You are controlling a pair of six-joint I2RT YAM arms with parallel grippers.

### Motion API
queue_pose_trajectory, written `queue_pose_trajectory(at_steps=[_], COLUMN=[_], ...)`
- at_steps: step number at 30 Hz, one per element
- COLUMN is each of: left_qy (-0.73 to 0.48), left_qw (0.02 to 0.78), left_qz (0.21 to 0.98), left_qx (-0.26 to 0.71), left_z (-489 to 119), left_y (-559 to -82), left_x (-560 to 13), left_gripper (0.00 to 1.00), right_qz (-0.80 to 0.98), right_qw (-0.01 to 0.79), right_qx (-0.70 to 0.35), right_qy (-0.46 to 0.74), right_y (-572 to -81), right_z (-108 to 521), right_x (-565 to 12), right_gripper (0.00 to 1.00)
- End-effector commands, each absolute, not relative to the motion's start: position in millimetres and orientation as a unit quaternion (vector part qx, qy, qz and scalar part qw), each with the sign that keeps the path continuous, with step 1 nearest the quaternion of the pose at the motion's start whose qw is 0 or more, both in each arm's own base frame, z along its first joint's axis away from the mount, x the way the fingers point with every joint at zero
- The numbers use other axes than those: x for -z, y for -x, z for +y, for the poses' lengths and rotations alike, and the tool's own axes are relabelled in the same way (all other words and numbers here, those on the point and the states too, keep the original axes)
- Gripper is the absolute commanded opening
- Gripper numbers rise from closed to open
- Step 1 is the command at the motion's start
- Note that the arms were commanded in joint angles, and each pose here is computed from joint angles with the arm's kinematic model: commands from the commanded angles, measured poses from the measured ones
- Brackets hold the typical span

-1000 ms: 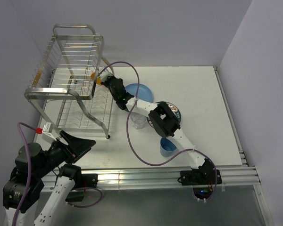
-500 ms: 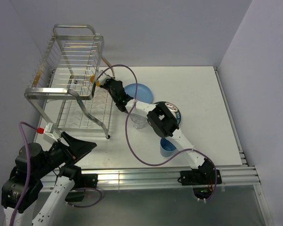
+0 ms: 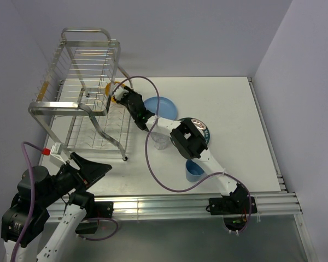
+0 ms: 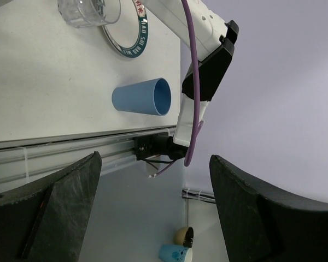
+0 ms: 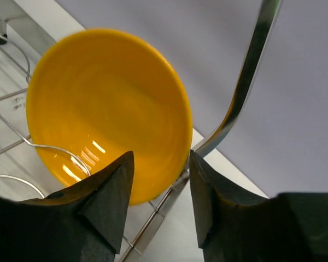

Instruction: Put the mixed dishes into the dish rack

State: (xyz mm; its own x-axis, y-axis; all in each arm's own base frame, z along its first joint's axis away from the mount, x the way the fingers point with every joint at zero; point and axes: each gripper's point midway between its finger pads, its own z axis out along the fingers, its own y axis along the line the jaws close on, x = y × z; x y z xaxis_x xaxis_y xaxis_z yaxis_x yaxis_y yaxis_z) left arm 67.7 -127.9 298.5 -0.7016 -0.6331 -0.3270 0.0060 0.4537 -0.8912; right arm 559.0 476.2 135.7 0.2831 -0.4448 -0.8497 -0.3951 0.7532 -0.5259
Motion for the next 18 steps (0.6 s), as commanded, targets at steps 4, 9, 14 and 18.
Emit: queue_pose_trajectory(at_steps=[4, 9, 14, 18], left_qy=[0.21, 0.218, 0.222, 0.222], left_qw=[0.344, 0.344, 0.339, 0.338], left_qz=[0.776, 0.776, 0.784, 0.785], left_qx=[0.485, 0.481, 0.471, 0.469], left_z=[-123.3, -121.9, -122.9, -124.6], left_y=[-66.0, -68.0, -76.4, -81.9], left_x=[-303.1, -304.4, -307.4, -313.1], left_gripper=[0.86, 0.86, 0.85, 0.83], right_qz=[0.59, 0.592, 0.601, 0.622], right_qw=[0.743, 0.753, 0.764, 0.757], right_qx=[0.007, -0.009, -0.027, -0.051], right_qy=[0.315, 0.286, 0.232, 0.195], right_y=[-547.2, -526.4, -507.1, -492.6], right_z=[472.5, 458.3, 429.2, 411.9], right_x=[-184.5, -215.7, -266.3, -292.4], right_gripper=[0.57, 0.64, 0.69, 0.73])
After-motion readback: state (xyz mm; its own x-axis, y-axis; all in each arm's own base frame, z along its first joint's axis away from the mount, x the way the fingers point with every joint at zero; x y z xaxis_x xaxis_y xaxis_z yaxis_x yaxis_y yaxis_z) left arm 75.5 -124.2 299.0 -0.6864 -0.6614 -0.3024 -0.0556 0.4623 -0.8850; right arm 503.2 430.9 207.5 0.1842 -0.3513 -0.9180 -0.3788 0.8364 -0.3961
